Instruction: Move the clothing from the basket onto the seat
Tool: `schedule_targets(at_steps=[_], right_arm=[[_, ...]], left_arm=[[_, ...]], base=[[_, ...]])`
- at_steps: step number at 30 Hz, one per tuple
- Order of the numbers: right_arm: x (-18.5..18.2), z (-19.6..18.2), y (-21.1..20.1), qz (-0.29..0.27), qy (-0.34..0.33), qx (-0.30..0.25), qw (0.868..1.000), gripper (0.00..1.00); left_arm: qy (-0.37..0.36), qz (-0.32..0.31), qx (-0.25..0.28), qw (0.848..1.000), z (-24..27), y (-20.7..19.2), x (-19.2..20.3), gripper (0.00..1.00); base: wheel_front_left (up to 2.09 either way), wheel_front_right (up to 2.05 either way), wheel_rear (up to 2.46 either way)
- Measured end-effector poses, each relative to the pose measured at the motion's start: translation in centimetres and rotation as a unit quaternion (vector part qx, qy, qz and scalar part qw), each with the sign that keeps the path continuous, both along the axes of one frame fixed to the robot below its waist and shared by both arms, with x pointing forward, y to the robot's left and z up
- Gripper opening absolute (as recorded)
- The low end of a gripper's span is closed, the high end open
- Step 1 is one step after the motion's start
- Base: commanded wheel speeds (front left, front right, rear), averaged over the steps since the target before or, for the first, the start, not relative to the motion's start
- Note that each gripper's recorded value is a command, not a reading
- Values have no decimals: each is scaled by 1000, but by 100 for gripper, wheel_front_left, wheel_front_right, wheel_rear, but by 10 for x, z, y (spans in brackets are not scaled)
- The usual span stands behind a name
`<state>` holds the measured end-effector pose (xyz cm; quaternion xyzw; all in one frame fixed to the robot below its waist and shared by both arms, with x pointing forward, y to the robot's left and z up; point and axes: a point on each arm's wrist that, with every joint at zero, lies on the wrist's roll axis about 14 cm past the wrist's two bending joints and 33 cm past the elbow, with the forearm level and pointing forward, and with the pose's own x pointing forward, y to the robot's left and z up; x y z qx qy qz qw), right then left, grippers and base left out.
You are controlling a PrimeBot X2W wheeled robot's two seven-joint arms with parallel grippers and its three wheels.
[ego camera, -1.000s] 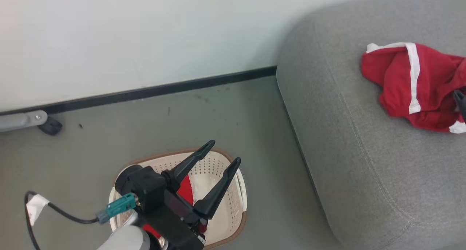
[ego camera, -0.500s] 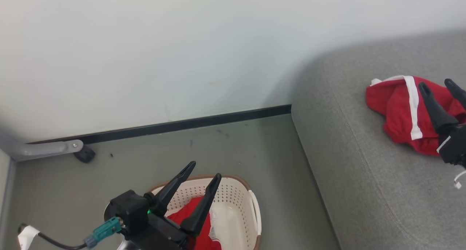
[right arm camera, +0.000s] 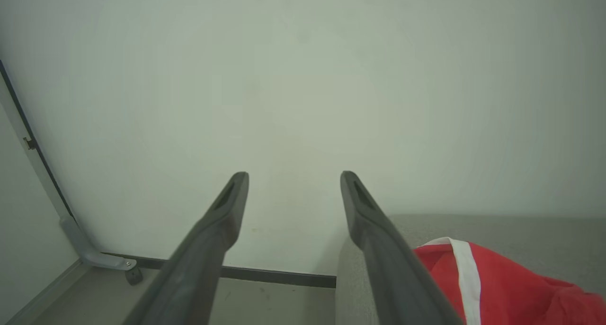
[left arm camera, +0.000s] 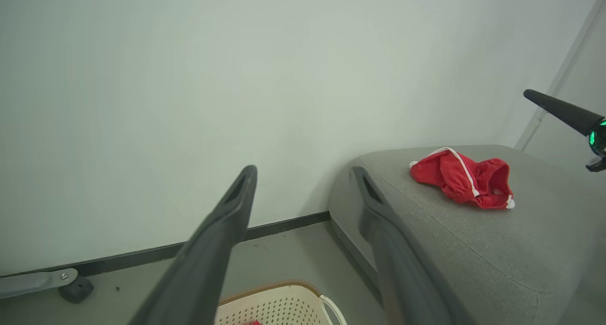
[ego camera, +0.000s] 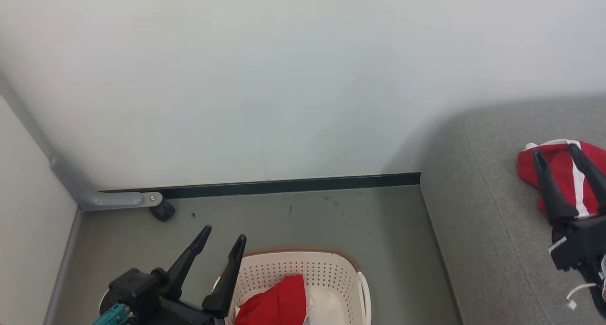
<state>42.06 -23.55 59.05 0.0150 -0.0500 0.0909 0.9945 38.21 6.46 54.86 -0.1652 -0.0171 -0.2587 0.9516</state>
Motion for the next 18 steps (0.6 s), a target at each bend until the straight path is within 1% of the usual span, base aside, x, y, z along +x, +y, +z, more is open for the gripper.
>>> schedule_targets(at_steps=[1, 3, 8, 11, 15, 18], right_arm=[[0, 0, 0, 0, 0, 0, 1000, 100], [-8, -10, 5, -4, 3, 9, 1000, 100], [-27, -45, 27, 8, 41, 32, 999, 100], [-35, -59, 31, 4, 56, 39, 998, 100], [-45, -74, 47, 16, 71, 48, 996, 100], [-48, -80, 56, 23, 78, 62, 995, 100]], left_arm=[[0, 0, 0, 1000, 0, 0, 0, 100], [6, 21, 1, 1000, -3, 10, -4, 100], [14, 70, 1, 997, -9, 37, -13, 100], [15, 103, 0, 995, -10, 55, -16, 100], [28, 135, -10, 990, -16, 74, -22, 100], [42, 145, -27, 988, -21, 77, -24, 100]], base=[[0, 0, 0], [0, 0, 0], [0, 0, 0], [0, 0, 0], [0, 0, 0], [0, 0, 0]])
